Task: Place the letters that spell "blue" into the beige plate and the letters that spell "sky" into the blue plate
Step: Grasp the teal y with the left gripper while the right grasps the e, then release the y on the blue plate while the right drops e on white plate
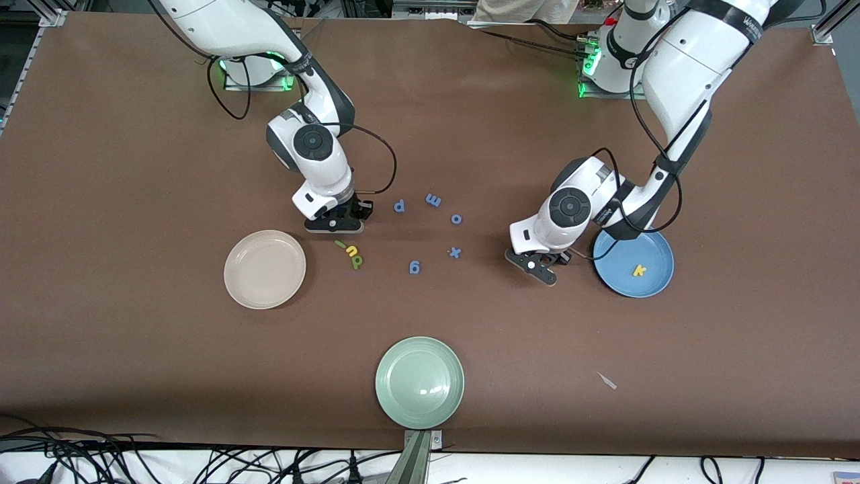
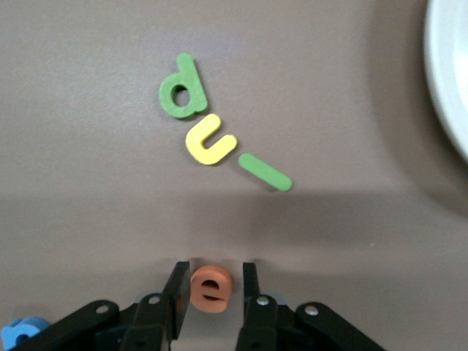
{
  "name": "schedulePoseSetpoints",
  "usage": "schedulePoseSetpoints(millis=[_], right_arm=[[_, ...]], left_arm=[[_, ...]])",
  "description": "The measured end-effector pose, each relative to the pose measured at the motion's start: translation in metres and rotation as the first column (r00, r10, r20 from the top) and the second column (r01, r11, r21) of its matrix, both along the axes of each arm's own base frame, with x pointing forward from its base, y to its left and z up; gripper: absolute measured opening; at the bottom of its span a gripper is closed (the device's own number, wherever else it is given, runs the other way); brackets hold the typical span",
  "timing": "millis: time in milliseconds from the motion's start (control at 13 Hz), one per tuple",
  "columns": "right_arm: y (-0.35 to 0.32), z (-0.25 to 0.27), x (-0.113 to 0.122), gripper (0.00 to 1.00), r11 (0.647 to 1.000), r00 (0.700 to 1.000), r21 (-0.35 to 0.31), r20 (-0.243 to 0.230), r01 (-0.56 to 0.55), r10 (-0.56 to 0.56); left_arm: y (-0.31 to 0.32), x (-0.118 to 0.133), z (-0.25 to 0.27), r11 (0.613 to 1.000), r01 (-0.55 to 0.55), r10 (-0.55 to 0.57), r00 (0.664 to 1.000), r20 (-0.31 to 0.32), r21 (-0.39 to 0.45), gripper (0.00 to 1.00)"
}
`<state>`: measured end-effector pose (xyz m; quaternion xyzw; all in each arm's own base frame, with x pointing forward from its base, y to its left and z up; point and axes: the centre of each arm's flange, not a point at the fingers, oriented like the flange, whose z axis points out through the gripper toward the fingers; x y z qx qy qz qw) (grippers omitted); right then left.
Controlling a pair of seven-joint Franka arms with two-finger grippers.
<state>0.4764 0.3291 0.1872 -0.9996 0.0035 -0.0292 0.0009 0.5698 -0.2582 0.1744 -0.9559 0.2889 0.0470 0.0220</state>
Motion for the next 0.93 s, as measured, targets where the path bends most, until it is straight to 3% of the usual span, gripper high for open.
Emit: schedulePoseSetpoints(millis=[463, 617, 926], right_arm=[[0.001, -0.007, -0.006, 0.37, 1.000, 1.000, 0.010, 0.001, -0.005, 0.005], [0.000, -0.010, -0.008, 0.37, 1.000, 1.000, 0.010, -0.002, -0.006, 0.006], [-0.001, -0.012, -0.009, 0.34, 1.000, 1.000, 0.009, -0.004, -0.006, 0.006]], left_arm=[[0.017, 0.012, 0.046, 0.998, -0.011, 0.010, 1.000, 0.021, 0.055, 0.19], [0.017, 0.010, 0.044, 0.998, -0.011, 0.011, 1.000, 0.015, 0.057, 0.25], [0.010, 0.008, 0.023, 1.000, -0.017, 0.016, 0.999, 0.039, 0.003, 0.63]])
